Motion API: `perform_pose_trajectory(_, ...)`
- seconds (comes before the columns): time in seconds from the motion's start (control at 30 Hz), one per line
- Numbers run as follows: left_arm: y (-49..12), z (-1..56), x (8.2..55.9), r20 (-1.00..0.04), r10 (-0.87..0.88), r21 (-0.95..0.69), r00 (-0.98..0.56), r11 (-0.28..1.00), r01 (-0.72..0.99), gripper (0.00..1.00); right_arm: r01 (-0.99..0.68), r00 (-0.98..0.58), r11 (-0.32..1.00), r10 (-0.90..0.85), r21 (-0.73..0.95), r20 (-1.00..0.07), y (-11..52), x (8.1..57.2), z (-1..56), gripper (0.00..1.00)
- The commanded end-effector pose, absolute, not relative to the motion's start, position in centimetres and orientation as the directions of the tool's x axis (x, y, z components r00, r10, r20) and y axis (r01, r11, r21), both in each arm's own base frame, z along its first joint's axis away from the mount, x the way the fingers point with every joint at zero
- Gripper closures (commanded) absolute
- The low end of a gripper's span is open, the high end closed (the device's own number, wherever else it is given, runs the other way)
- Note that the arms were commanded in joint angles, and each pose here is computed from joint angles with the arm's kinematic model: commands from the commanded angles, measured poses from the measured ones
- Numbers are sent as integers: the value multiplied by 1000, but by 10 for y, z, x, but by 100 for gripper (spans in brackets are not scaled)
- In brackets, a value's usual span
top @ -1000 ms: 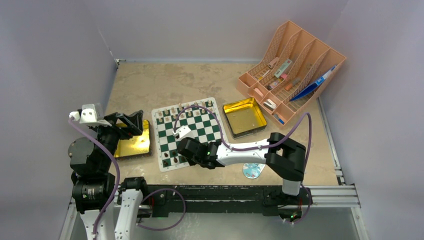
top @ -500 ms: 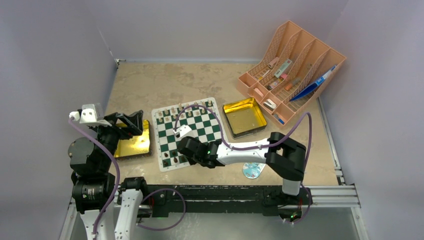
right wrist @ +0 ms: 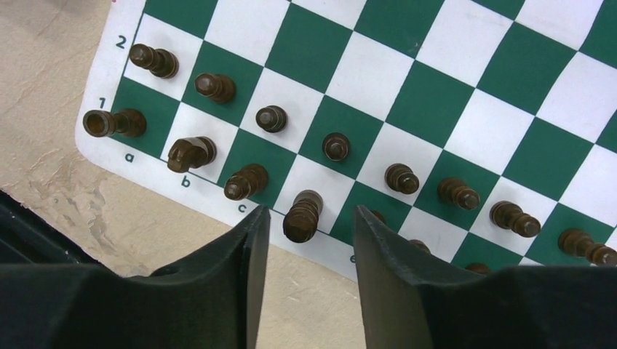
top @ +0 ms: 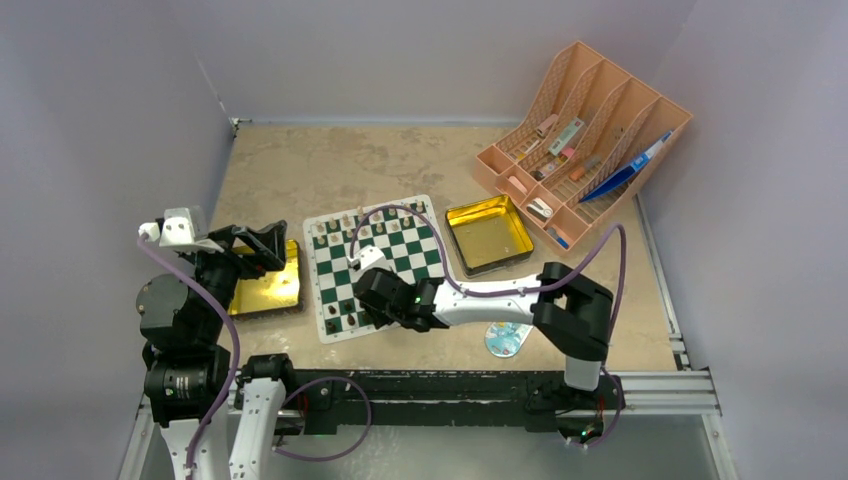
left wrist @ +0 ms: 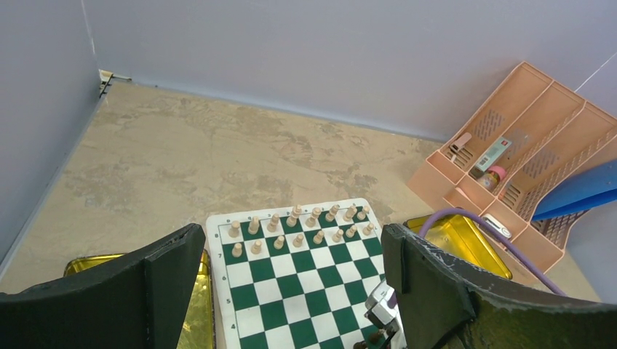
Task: Set up the chess pieces on the board
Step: Place the chess piece on the chessboard, then reset both arms
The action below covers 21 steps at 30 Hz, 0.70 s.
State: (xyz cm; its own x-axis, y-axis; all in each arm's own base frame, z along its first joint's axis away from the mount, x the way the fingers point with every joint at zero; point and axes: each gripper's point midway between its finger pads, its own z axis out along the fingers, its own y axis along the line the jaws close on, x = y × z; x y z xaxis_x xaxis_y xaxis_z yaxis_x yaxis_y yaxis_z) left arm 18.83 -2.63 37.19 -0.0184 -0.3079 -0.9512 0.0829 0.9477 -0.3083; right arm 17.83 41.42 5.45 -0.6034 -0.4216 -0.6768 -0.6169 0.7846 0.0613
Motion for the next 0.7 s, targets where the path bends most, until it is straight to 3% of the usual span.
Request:
perform_pose_trajectory(0.0,-31,388,190,-945,-327,-323,15,939,121,9,-617,-574,778,-346,115,-742,422,185,112,48)
perform_pose_trajectory(0.07,-34,382,195,-943,-332,-332,-17,935,127,9,-625,-567,766,-315,149,-761,420,184,131,42)
perform_pose_trajectory(0.17,-42,370,201,-927,-360,-373,-104,917,143,9,-617,-559,766,-266,180,-785,409,189,159,22)
perform_pose_trajectory(0.23,-54,361,205,-910,-374,-405,-179,895,188,9,-612,-558,765,-234,203,-796,397,192,176,16)
perform_pose_trajectory(0.3,-69,351,209,-881,-388,-452,-272,859,239,9,-598,-553,768,-188,230,-812,381,196,194,2)
perform_pose_trajectory(0.5,-115,335,203,-828,-306,-527,-470,713,463,9,-538,-531,787,-37,303,-847,323,198,245,1)
perform_pose_trajectory(0.67,-142,344,178,-831,-258,-545,-493,549,634,8,-503,-528,754,120,424,-841,279,177,285,1)
